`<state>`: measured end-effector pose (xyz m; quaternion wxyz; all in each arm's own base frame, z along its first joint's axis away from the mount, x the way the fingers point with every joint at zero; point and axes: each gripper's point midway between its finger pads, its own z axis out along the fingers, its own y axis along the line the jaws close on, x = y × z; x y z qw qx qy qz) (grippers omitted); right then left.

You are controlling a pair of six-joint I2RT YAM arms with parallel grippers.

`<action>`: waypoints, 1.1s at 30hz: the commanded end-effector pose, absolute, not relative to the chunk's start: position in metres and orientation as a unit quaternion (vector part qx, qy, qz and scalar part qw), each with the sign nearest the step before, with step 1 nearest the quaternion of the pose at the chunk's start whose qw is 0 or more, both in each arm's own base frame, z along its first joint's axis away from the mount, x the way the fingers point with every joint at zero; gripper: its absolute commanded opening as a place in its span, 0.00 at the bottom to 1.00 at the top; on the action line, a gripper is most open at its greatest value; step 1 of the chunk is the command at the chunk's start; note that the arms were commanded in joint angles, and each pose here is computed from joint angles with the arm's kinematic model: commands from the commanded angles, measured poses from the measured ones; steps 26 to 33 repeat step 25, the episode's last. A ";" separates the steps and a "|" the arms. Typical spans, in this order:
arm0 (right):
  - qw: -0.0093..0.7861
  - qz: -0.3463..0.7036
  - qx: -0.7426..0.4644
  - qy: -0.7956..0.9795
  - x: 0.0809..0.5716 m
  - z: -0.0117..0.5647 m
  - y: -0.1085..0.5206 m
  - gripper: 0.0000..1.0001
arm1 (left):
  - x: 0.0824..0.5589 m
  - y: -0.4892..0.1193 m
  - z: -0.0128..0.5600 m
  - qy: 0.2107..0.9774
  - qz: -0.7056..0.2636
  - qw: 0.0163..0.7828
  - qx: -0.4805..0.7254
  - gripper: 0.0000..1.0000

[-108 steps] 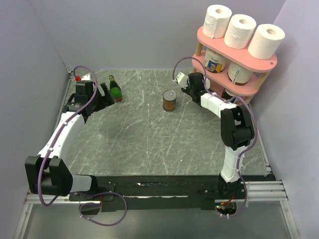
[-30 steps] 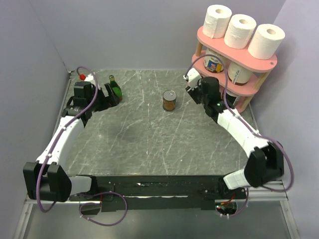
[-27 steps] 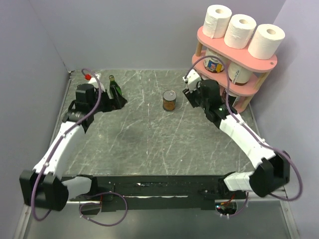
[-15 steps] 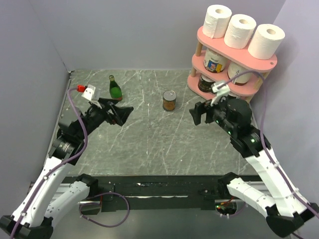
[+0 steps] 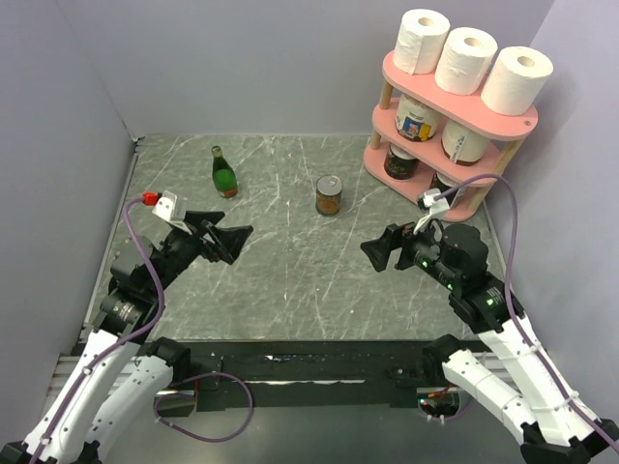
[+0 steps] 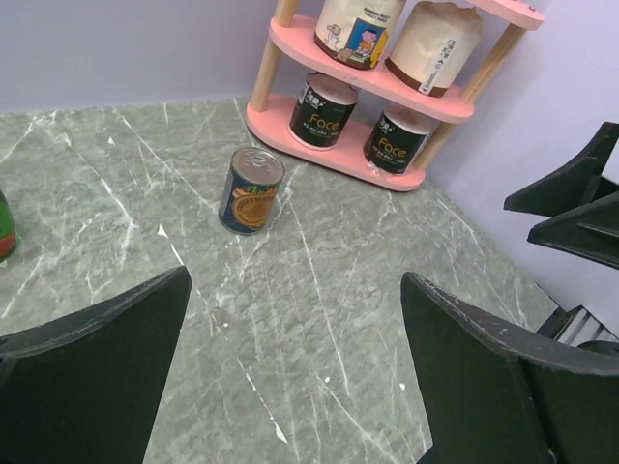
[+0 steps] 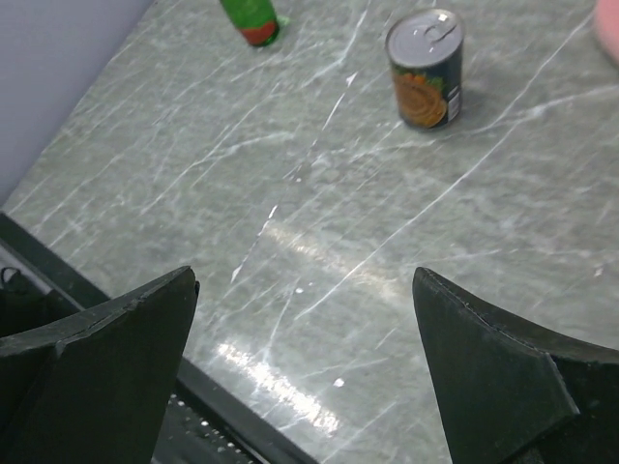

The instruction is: Place and organize the paper towels onto the shelf

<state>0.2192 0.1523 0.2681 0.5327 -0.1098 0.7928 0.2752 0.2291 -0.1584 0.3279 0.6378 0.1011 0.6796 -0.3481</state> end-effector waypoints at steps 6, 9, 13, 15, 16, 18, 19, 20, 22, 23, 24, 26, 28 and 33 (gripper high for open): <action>0.530 0.307 -0.096 0.785 0.229 0.277 0.166 1.00 | 0.233 -0.154 0.338 0.673 -0.338 0.652 0.089 0.96; 0.533 0.307 -0.097 0.783 0.230 0.280 0.166 1.00 | 0.233 -0.152 0.339 0.672 -0.334 0.655 0.088 0.96; 0.539 0.307 -0.099 0.778 0.230 0.283 0.166 1.00 | 0.233 -0.155 0.337 0.674 -0.337 0.651 0.094 0.96; 0.539 0.307 -0.105 0.777 0.229 0.284 0.167 1.00 | 0.233 -0.156 0.338 0.673 -0.339 0.650 0.097 0.96; 0.538 0.305 -0.106 0.779 0.229 0.284 0.166 1.00 | 0.232 -0.157 0.338 0.673 -0.341 0.649 0.099 0.96; 0.537 0.305 -0.107 0.779 0.229 0.284 0.166 1.00 | 0.232 -0.157 0.338 0.673 -0.340 0.649 0.099 0.96; 0.539 0.306 -0.108 0.778 0.229 0.286 0.166 1.00 | 0.232 -0.156 0.339 0.672 -0.339 0.651 0.099 0.96; 0.538 0.307 -0.110 0.777 0.228 0.285 0.167 1.00 | 0.233 -0.156 0.338 0.673 -0.338 0.650 0.098 0.96; 0.541 0.309 -0.111 0.774 0.228 0.285 0.168 1.00 | 0.233 -0.156 0.337 0.674 -0.336 0.651 0.097 0.96; 0.541 0.309 -0.111 0.774 0.228 0.284 0.168 1.00 | 0.234 -0.156 0.337 0.674 -0.336 0.650 0.097 0.96; 0.541 0.305 -0.109 0.776 0.230 0.283 0.167 1.00 | 0.234 -0.156 0.336 0.676 -0.335 0.649 0.097 0.96; 0.540 0.304 -0.109 0.777 0.230 0.281 0.167 1.00 | 0.234 -0.156 0.335 0.677 -0.336 0.647 0.098 0.96; 0.540 0.304 -0.109 0.777 0.230 0.281 0.167 1.00 | 0.234 -0.156 0.335 0.677 -0.336 0.647 0.098 0.96; 0.540 0.304 -0.109 0.777 0.230 0.281 0.167 1.00 | 0.234 -0.156 0.335 0.677 -0.336 0.647 0.098 0.96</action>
